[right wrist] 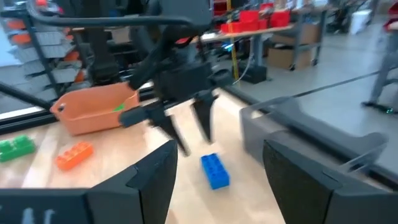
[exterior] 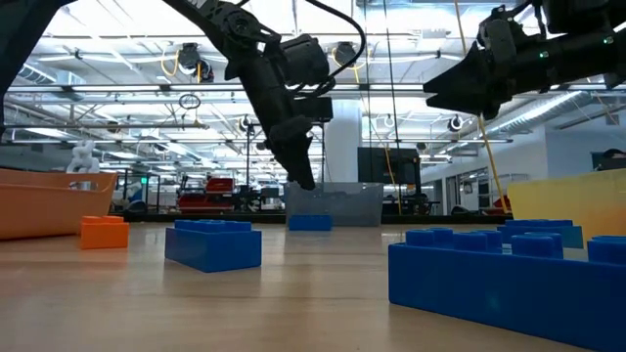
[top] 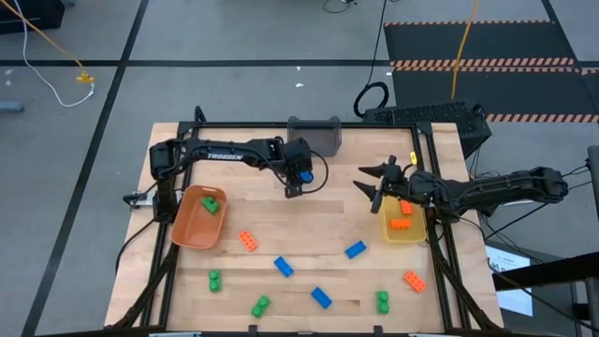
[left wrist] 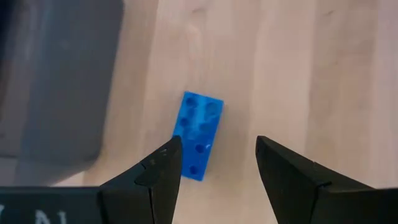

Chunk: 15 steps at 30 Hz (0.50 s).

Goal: Sort & place blocks by color
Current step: Put the blue game piece into the black bin

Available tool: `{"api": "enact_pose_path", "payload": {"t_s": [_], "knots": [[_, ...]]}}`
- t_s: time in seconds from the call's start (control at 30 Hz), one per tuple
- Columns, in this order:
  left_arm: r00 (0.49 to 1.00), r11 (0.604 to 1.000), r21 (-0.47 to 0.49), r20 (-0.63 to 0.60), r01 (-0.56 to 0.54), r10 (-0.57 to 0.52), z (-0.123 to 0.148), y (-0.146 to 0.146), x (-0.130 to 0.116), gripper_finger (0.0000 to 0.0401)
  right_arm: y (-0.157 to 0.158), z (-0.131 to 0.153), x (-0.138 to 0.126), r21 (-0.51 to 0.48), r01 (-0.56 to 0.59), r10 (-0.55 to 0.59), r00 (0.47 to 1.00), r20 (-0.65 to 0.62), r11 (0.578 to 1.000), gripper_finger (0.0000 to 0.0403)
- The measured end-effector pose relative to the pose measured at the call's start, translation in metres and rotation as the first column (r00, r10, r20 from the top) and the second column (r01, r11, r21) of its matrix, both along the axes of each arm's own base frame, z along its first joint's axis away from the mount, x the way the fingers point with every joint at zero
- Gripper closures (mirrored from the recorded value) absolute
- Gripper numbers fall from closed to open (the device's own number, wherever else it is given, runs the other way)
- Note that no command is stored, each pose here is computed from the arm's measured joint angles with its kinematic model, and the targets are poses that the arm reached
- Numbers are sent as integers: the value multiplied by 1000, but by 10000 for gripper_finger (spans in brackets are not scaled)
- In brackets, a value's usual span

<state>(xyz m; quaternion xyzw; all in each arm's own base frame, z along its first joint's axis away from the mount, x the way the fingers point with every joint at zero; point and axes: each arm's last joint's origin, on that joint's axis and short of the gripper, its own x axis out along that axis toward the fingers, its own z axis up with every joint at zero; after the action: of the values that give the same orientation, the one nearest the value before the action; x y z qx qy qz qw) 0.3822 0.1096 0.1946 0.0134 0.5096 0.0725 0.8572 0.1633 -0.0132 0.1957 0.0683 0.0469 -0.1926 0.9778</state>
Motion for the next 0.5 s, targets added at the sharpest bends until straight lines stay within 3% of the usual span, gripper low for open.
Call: {"api": "enact_pose_path", "payload": {"t_s": [0.5], "knots": [[999,998,15,3,54,-54,1,-10,3,196,0,-17,22,14,-23,24,999,-31,1000,177]]}}
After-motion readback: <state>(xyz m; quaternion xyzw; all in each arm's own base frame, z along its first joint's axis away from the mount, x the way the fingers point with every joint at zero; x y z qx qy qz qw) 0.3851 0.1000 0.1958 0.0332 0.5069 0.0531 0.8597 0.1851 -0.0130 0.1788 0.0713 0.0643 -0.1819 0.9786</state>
